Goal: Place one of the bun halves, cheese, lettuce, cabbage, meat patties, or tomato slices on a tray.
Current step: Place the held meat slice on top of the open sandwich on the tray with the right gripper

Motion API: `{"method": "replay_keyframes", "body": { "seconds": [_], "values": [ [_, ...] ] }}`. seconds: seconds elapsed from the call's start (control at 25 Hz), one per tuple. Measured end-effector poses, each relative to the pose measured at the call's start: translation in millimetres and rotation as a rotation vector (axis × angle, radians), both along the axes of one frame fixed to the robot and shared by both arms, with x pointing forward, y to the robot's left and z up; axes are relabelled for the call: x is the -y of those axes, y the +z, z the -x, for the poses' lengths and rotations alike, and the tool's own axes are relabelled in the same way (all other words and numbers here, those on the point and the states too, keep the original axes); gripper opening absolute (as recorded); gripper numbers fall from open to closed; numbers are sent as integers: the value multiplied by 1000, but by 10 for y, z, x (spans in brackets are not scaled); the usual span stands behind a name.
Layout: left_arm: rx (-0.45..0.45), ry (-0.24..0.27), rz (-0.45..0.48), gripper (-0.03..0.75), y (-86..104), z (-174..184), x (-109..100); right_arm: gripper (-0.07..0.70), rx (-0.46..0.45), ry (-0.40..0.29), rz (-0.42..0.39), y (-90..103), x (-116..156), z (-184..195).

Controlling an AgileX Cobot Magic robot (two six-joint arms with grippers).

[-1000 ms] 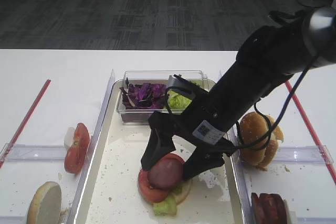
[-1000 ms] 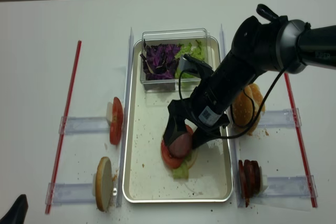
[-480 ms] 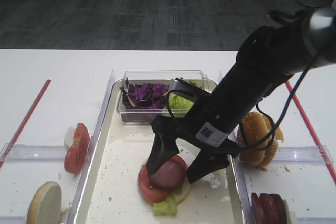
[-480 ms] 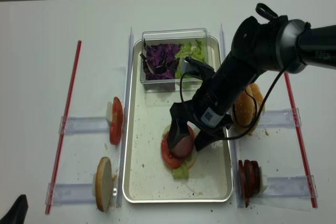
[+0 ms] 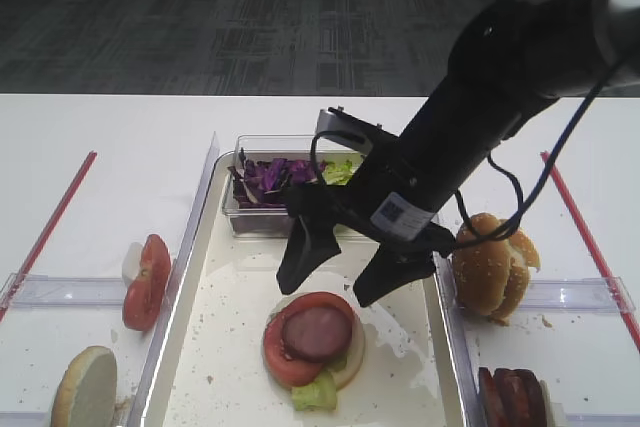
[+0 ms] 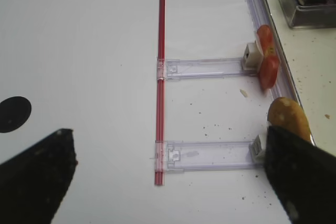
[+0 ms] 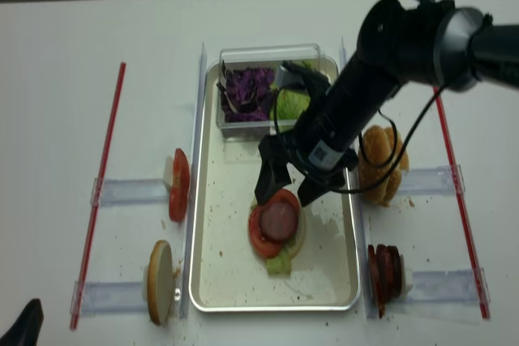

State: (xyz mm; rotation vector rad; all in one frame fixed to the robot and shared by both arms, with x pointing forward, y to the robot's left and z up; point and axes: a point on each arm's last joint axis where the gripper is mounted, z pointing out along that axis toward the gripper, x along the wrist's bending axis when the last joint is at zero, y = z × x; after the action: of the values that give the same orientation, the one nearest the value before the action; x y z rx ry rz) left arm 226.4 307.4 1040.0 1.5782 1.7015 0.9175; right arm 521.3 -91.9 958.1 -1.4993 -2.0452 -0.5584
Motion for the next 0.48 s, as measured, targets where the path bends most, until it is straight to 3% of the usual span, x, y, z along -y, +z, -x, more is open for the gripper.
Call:
{"method": "replay_keyframes", "body": {
  "seconds": [0.48],
  "values": [
    [0,0,0,671,0,0,0,603,63,19,-29,407,-4,-6]
  ]
}}
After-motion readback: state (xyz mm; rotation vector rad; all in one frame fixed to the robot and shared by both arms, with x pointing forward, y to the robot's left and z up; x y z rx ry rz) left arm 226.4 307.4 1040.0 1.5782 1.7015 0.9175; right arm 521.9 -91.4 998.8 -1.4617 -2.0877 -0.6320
